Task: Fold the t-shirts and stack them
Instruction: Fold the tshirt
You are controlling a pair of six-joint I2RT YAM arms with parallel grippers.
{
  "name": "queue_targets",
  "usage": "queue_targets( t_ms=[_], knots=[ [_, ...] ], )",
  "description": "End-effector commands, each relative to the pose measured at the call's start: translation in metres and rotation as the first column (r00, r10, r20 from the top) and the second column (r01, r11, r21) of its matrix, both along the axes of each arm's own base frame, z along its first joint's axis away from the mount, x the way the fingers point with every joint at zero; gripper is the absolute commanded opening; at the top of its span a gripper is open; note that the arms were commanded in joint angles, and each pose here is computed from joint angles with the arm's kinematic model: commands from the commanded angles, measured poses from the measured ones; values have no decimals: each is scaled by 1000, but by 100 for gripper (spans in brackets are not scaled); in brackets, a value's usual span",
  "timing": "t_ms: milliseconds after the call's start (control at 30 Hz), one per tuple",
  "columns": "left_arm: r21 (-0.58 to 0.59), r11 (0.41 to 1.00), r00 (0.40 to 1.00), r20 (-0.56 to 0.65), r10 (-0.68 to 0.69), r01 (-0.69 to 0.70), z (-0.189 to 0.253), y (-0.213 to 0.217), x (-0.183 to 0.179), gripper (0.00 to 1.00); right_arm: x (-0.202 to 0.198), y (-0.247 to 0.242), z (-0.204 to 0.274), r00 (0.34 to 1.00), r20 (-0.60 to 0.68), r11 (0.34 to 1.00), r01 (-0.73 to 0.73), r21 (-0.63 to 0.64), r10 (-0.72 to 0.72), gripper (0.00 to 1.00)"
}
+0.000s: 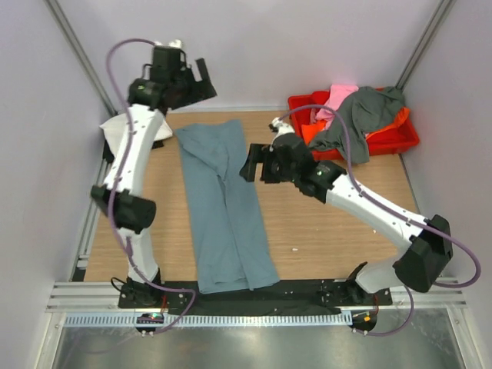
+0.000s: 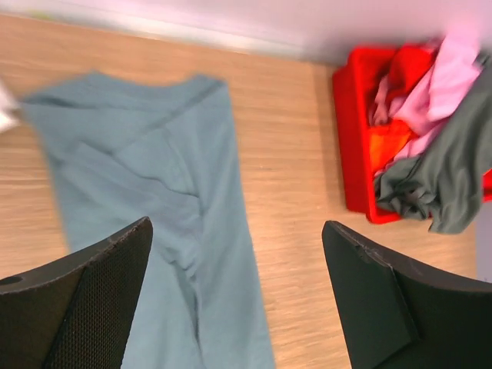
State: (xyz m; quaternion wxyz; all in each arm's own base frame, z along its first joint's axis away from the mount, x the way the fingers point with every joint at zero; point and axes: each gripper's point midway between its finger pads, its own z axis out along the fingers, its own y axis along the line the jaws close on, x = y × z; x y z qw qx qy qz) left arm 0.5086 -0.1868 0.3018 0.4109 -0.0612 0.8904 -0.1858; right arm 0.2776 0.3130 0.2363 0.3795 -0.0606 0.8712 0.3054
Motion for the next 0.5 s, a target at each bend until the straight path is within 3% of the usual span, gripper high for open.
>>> queue_targets(
  t_ms=[0,33,67,100,133,167,200,267,333,367,400,467],
  knots=[
    [102,990,994,44,98,-102,53,61,-70,92,48,-11,15,995,97,1000,17,-8,-16,89],
    [84,989,987,115,114,-124,83,73,-102,92,73,-11,11,995,93,998,42,-37,-38,89],
    [81,989,986,121,117,-127,83,77,-116,92,85,-12,7,994,104,997,34,-75,-26,89],
    [105,988,993,45,113,-117,44,79,-128,92,100,-9,21,992,126,996,38,-79,-28,89],
    [73,989,987,107,117,-125,65,87,-159,92,120,-7,-10,996,77,990,44,-136,-33,88],
    [94,988,992,31,119,-122,30,90,-174,92,132,-5,-13,996,84,986,36,-162,-22,88],
    [82,989,992,40,120,-123,26,93,-187,91,147,0,-5,994,102,986,40,-159,-24,87],
    [102,986,991,25,129,-130,-4,104,-217,93,179,3,-45,997,60,977,50,-207,-38,87],
    [120,984,991,10,132,-132,-21,109,-227,93,210,9,-31,993,110,976,53,-213,-30,86],
    [129,984,992,-15,125,-122,-34,111,-236,92,228,11,-81,999,40,959,45,-279,-35,85],
    [122,988,994,-50,100,-93,-43,108,-245,92,246,10,-53,996,80,961,58,-271,-38,84],
    [114,990,994,-68,89,-81,-56,109,-260,90,265,13,-95,999,32,950,40,-310,-32,84]
  ],
)
